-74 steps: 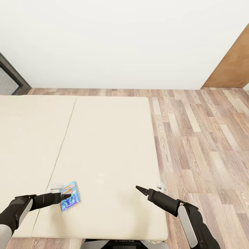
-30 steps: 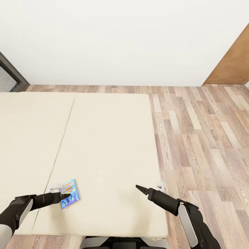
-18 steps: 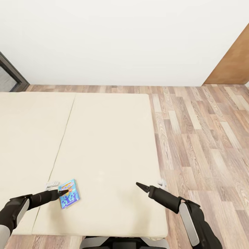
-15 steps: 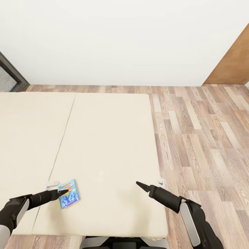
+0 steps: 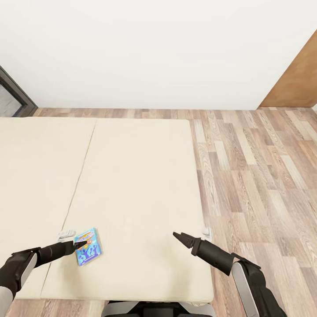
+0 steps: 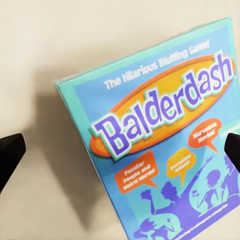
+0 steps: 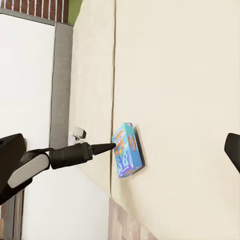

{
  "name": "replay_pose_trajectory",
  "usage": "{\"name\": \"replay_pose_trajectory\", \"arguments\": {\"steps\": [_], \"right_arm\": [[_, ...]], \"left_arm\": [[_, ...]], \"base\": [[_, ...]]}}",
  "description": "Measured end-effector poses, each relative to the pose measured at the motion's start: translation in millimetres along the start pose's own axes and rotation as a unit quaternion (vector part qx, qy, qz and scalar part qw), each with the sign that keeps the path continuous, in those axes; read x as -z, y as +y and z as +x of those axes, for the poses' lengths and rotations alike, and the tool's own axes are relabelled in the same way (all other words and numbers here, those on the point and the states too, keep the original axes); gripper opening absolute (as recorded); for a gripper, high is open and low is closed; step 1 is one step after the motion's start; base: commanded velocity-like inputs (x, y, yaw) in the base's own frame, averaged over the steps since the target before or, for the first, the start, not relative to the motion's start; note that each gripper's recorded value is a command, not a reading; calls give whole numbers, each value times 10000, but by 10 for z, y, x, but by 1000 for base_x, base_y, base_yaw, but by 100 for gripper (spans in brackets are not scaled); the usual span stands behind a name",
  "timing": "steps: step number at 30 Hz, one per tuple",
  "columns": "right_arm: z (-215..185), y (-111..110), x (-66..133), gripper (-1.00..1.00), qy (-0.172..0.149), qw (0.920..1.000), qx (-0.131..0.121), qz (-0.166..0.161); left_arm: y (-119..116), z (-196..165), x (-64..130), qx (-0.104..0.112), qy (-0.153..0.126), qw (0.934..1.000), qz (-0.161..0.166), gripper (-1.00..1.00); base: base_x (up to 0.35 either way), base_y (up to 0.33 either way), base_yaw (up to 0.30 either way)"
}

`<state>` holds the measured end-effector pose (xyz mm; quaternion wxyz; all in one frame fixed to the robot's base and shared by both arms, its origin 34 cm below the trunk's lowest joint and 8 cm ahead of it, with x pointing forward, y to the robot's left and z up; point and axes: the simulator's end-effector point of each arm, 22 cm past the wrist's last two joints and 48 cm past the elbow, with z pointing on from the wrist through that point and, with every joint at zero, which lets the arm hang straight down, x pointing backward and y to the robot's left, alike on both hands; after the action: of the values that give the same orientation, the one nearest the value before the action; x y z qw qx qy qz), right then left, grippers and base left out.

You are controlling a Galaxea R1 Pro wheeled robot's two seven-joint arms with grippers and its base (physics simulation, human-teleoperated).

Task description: Put all the toys in the child's room - the three board games (two on the bed and one on the table), the two jigsaw puzzles on the table, and the tennis ball on the table - inside the toy box on the table in the child's room.

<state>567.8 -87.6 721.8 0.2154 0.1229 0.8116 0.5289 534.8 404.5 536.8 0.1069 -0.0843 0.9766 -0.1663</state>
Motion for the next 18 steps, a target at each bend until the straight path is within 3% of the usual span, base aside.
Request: {"name": "replay_pose_trajectory", "arguments": {"steps": [18], "right_arm": [[2, 12, -5, 100, -7, 10000, 16, -16]], "left_arm": [[-22, 8, -11, -5, 9, 10000, 24, 100]], "base": [[31, -117, 0]]}}
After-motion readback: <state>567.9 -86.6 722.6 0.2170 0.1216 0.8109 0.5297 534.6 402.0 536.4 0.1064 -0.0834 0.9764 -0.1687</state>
